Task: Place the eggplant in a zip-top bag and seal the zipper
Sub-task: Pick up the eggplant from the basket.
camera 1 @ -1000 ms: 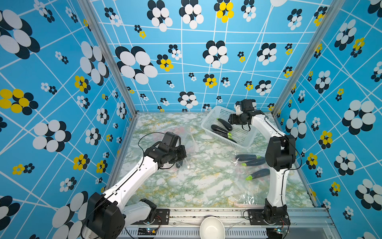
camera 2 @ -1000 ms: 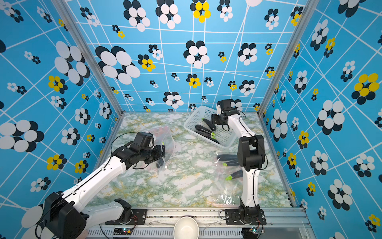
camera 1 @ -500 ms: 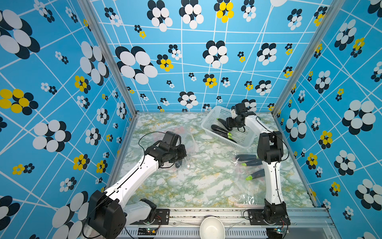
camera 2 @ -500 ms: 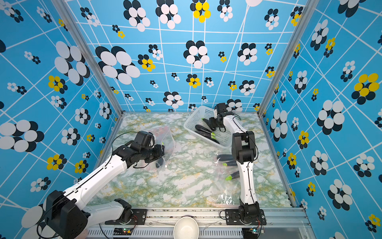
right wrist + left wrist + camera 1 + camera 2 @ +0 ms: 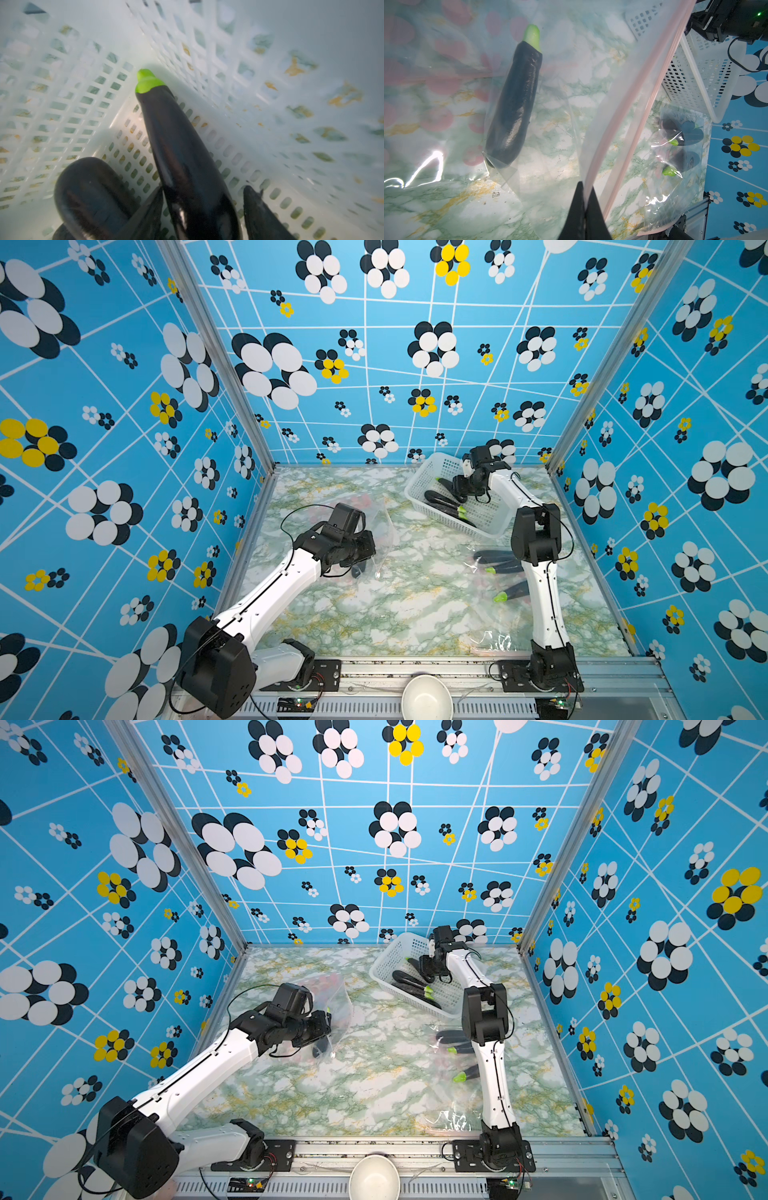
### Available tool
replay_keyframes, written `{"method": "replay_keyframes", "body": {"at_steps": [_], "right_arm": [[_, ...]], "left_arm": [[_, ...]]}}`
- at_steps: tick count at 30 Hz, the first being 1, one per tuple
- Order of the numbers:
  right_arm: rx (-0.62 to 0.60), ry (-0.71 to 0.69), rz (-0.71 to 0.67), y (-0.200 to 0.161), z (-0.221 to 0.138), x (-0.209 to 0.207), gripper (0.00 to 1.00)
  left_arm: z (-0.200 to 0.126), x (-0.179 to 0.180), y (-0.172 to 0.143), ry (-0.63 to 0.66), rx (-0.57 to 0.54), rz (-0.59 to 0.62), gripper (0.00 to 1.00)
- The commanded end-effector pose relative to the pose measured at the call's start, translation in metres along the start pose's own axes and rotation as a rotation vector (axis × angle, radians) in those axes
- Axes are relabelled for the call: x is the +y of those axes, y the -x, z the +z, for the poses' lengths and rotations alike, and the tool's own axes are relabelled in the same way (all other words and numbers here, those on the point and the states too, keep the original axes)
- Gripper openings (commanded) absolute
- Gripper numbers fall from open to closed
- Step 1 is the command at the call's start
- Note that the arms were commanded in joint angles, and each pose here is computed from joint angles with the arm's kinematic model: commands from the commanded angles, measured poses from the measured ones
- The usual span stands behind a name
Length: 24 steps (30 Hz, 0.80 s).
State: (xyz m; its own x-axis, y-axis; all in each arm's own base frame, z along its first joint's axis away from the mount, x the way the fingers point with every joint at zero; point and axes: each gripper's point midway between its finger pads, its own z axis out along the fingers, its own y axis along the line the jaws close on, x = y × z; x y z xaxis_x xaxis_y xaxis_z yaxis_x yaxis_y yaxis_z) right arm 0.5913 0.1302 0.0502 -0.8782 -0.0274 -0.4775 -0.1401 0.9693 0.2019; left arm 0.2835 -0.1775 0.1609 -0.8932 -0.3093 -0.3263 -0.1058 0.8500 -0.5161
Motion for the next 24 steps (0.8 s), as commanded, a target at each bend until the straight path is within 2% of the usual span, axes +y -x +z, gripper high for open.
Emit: {"method": "replay_keyframes", "body": {"at_steps": [1, 9, 13, 21, 24], "right_arm": [[0.052, -0.003, 0.041, -0.014, 0.011, -0.001, 0.62], [0.081, -0.019, 0.046, -0.024, 0.023, -0.002, 0.57], [0.058, -0.034, 0.029, -0.019, 0.014, 0.000, 0.49], [-0.072, -0.059, -0.018, 0.006, -0.042, 0.008, 0.37], [-0.106, -0.050, -0.021, 0.008, -0.063, 0.013, 0.36]], "left_arm": [[-0.003, -0.001, 0.006, 0.007, -0.007, 0.001, 0.00], [-0.004, 0.000, 0.006, 0.012, -0.007, 0.000, 0.00], [-0.003, 0.000, 0.006, 0.012, -0.006, -0.001, 0.00], [-0.007, -0.006, 0.009, -0.007, -0.014, -0.004, 0.00], [-0.007, -0.009, 0.009, -0.015, -0.013, -0.003, 0.00]]}}
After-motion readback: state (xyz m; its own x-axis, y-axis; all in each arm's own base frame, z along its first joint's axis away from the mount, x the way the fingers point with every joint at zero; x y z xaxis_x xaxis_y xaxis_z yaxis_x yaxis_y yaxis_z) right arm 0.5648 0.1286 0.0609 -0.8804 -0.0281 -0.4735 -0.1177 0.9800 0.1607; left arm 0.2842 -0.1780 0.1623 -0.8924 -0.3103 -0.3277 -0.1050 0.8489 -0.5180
